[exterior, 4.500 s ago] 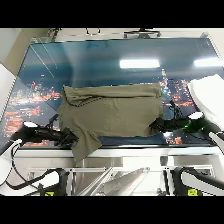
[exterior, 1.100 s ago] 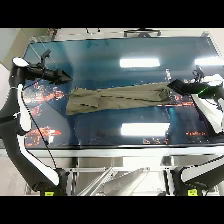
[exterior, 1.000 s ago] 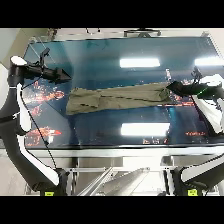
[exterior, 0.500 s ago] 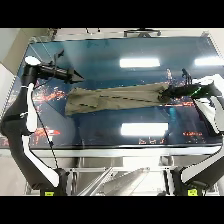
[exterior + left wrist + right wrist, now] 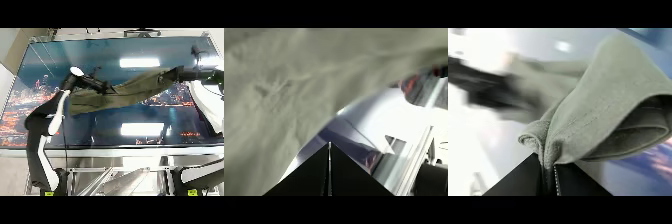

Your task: Fold the shirts.

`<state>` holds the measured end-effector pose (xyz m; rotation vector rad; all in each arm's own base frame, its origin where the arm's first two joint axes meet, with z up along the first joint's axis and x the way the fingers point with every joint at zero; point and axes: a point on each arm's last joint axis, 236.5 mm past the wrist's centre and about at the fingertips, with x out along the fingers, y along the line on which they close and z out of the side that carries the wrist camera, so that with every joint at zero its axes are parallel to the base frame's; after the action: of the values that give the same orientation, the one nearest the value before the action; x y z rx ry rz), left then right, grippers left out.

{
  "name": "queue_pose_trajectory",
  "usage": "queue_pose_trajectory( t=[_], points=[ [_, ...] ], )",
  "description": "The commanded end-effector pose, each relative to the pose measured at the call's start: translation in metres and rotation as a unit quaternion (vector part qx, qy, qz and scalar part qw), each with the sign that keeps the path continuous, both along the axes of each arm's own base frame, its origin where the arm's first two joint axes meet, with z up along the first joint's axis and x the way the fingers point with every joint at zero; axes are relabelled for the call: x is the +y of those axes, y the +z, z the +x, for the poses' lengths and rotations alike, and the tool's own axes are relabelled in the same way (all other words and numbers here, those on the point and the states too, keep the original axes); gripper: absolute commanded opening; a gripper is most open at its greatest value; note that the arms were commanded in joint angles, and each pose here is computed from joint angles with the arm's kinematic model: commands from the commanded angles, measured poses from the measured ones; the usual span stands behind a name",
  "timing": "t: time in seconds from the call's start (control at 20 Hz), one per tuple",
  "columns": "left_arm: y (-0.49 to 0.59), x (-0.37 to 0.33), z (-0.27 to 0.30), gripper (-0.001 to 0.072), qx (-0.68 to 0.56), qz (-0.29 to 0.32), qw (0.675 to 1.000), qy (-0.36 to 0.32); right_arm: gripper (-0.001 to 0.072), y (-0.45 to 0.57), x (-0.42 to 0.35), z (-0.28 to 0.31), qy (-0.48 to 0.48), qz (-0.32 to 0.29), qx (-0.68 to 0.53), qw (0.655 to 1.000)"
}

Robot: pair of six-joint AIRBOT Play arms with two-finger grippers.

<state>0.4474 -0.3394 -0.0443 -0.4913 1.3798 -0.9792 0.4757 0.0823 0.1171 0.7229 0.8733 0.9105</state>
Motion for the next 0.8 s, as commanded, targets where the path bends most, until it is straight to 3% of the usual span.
queue_pose_trajectory(
  t=[0.0,0.45,0.65,0.75],
  points=[
    [-0.039,-0.053,-0.018,0.0,0.022,0.017,1.0,0.015,0.0016,0.071,0.017,-0.025,0.017,0.035,-0.043,0.998],
    [0.003,-0.098,-0.012,0.0001,-0.012,-0.02,1.0,-0.016,0.0016,0.079,0.058,-0.045,0.07,0.038,-0.039,0.996],
    [0.12,-0.019,-0.023,0.0001,-0.048,-0.039,0.996,-0.068,0.0016,0.078,0.081,-0.035,0.061,0.034,-0.047,0.996],
    [0.19,0.042,-0.022,0.0001,-0.096,-0.043,0.993,-0.05,0.0016,0.079,0.108,-0.029,0.056,0.033,-0.057,0.996]
  ],
)
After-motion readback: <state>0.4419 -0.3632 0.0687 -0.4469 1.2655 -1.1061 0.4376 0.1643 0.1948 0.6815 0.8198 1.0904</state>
